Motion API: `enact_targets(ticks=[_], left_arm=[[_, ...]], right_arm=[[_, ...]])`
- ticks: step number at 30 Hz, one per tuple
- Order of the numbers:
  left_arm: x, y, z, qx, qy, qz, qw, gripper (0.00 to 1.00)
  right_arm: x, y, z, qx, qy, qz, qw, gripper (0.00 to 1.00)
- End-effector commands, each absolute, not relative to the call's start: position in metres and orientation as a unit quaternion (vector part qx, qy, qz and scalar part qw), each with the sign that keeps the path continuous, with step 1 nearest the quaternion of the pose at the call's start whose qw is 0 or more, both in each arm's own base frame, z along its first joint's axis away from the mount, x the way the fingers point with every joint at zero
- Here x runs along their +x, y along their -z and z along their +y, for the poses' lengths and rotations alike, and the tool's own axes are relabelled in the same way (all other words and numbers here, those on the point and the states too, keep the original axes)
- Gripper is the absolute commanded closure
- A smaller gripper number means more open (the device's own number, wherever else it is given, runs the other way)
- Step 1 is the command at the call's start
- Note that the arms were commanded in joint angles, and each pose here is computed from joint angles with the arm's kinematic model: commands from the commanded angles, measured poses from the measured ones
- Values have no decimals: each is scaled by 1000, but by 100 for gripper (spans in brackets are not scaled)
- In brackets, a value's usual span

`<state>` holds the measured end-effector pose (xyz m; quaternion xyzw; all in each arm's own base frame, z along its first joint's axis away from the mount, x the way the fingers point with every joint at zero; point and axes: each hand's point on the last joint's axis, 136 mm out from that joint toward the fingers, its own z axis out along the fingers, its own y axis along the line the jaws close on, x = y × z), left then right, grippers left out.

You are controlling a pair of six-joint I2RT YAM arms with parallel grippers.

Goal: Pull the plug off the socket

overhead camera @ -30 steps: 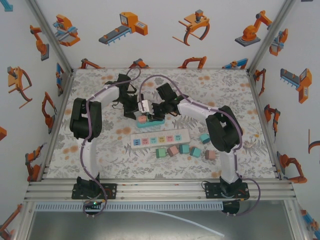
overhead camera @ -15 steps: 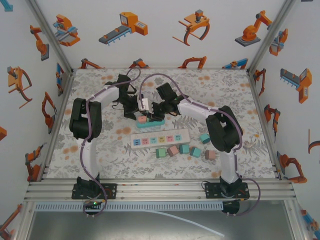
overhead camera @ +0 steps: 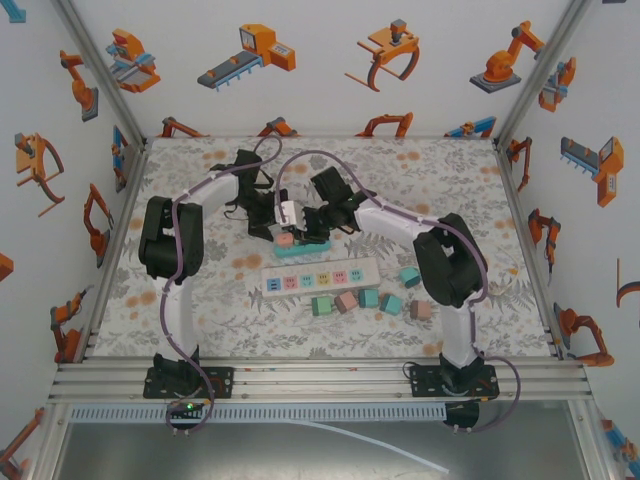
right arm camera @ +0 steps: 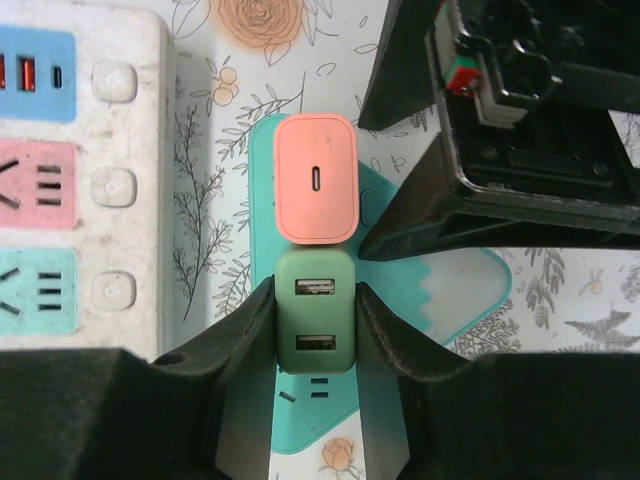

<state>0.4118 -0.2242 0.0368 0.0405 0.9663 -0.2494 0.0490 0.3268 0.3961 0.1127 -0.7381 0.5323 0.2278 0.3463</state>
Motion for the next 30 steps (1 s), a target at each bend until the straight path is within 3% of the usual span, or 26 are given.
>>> enact_targets(ticks=[1, 10, 15, 21, 23, 30], left_arm=[[390, 30, -167, 33, 102, 994, 3, 32], [392, 30, -168, 32, 106, 994, 6, 32], [396, 16, -179, 36, 139, 990, 16, 31], [423, -50, -208, 21, 233, 968, 91, 29], [434, -75, -214, 16, 255, 959, 121, 29], [448, -163, -234, 50, 326, 921, 207, 27]], right_arm=[[312, -183, 398, -762, -203, 458, 410, 94], [296, -181, 393, -736, -248, 499, 384, 94], [300, -201, 390, -684, -256, 543, 415, 94], [345, -258, 365, -387, -291, 739, 468, 95], [355, -261, 342, -270, -286, 802, 449, 92], [339, -247, 278, -38, -289, 880, 376, 90]])
